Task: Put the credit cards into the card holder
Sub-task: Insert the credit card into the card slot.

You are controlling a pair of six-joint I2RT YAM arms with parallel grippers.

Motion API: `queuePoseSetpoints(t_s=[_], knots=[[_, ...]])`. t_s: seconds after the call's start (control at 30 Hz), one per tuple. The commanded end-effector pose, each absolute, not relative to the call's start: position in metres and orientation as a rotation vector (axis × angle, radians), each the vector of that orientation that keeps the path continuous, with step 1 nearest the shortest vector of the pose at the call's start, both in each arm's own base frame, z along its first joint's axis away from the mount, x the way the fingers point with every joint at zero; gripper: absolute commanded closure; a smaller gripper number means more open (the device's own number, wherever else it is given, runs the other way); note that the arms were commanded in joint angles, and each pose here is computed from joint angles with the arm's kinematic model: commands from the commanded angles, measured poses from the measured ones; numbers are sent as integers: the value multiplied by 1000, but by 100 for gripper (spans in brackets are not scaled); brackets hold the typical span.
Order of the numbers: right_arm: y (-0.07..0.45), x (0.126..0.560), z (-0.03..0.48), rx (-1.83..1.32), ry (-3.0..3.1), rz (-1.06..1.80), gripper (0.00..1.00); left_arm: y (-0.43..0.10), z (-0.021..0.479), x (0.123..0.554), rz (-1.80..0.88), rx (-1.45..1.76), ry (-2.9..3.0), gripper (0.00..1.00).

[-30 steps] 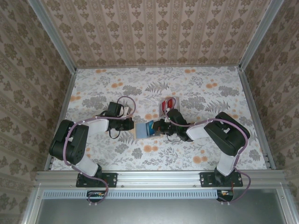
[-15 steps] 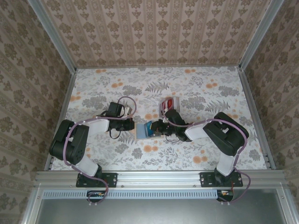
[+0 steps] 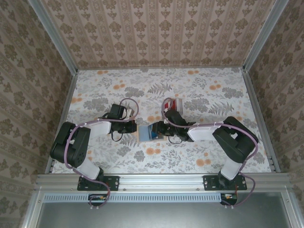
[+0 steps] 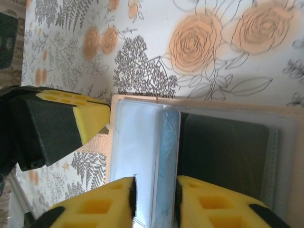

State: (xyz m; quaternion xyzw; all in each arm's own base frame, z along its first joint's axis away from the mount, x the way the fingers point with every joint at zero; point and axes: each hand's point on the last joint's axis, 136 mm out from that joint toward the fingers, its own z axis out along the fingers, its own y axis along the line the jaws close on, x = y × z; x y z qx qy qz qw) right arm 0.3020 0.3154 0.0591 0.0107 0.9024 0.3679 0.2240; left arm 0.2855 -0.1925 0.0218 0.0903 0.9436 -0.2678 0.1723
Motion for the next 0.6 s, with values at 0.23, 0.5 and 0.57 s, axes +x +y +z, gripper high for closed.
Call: queuePoseSetpoints(t_s=[0.23,0.5,0.57], knots=[[303,309,70,-95,2500,813,65,-198,24,283,-783,271,2682,100],[296,312,76,-140,2502,725,73,-197,25,283,-781,274,2679,100],[296,312,73,-139,2511,720,74,-197,26,284,-779,272,2677,100]])
